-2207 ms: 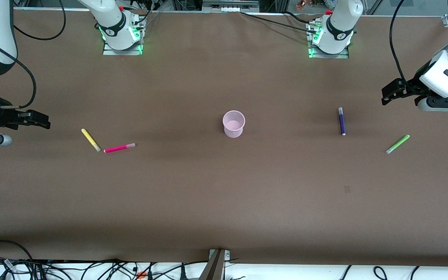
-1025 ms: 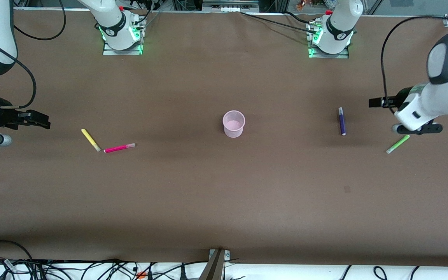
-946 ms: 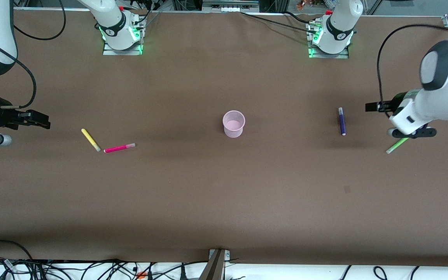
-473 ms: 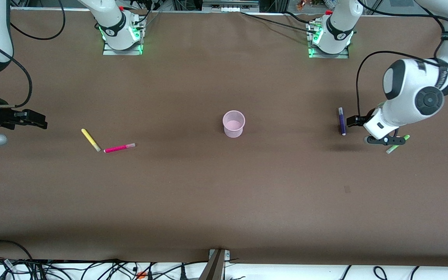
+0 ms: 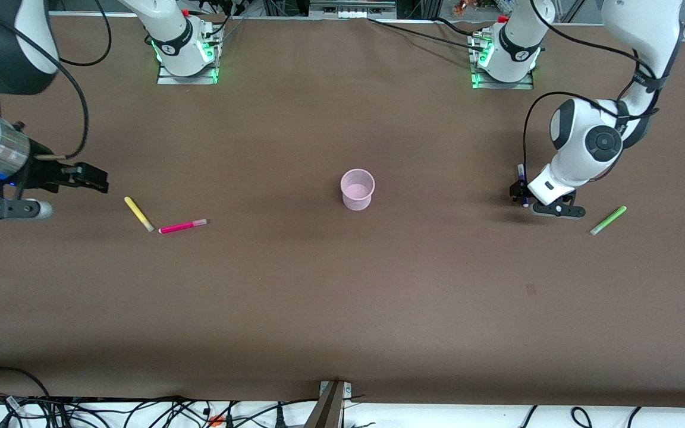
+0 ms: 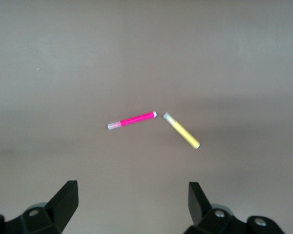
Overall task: Organize pens into pink holder with both arms
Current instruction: 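Grasp the purple marker with the left gripper while the right gripper grasps the pink marker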
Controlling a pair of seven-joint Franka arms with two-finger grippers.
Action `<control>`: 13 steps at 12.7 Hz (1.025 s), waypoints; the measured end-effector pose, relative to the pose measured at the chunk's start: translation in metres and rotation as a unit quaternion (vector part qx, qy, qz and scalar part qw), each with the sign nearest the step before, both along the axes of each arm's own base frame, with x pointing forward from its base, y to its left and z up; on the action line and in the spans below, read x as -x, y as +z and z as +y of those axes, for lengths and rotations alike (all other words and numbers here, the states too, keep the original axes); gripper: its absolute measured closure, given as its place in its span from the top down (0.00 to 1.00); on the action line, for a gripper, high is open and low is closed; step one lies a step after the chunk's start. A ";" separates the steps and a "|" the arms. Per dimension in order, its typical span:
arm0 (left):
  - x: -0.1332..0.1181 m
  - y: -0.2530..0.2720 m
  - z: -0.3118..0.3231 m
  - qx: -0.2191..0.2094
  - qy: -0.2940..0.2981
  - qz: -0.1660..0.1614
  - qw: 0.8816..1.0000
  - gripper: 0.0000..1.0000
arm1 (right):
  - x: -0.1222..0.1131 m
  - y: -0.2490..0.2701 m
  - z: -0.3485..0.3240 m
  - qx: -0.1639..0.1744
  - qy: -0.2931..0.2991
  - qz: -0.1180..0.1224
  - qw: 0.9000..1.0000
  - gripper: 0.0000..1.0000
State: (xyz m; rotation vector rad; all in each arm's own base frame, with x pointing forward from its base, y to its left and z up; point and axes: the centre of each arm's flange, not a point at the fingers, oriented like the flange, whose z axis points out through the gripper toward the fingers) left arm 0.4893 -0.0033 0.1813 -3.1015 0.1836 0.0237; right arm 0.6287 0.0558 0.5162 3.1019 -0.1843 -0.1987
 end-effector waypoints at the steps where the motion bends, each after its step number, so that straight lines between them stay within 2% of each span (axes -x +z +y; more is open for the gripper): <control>1: 0.006 -0.011 -0.001 0.001 -0.001 0.000 1.000 0.97 | -0.006 -0.028 0.004 -0.004 -0.037 0.023 0.999 0.99; 2: 0.009 -0.016 -0.001 0.002 -0.002 0.001 1.000 0.96 | -0.012 -0.055 0.007 -0.012 -0.067 0.045 0.997 0.99; 3: 0.009 -0.016 0.000 0.002 -0.002 0.002 1.000 0.88 | -0.017 -0.081 0.009 -0.015 -0.089 0.064 0.994 0.98; 4: 0.009 -0.016 0.000 0.002 -0.001 0.001 1.000 0.75 | -0.021 -0.103 0.009 -0.015 -0.101 0.071 0.992 0.98; 7: 0.008 -0.012 -0.001 0.002 -0.003 -0.003 1.000 0.41 | -0.027 -0.150 0.000 -0.009 -0.123 0.073 0.990 0.98; 8: 0.008 -0.011 -0.001 0.002 -0.006 -0.004 1.000 0.36 | -0.027 -0.158 -0.001 -0.008 -0.129 0.071 0.989 0.98; 9: 0.008 -0.011 0.000 0.002 -0.008 -0.004 1.000 0.35 | -0.026 -0.164 -0.001 -0.007 -0.134 0.069 0.989 0.97; 11: 0.007 -0.010 0.003 0.002 -0.008 -0.005 1.000 0.18 | -0.024 -0.170 0.002 -0.006 -0.139 0.069 0.988 0.94; 13: 0.007 -0.010 0.010 0.002 -0.006 -0.004 1.000 0.19 | -0.024 -0.170 0.003 -0.003 -0.148 0.067 0.987 0.97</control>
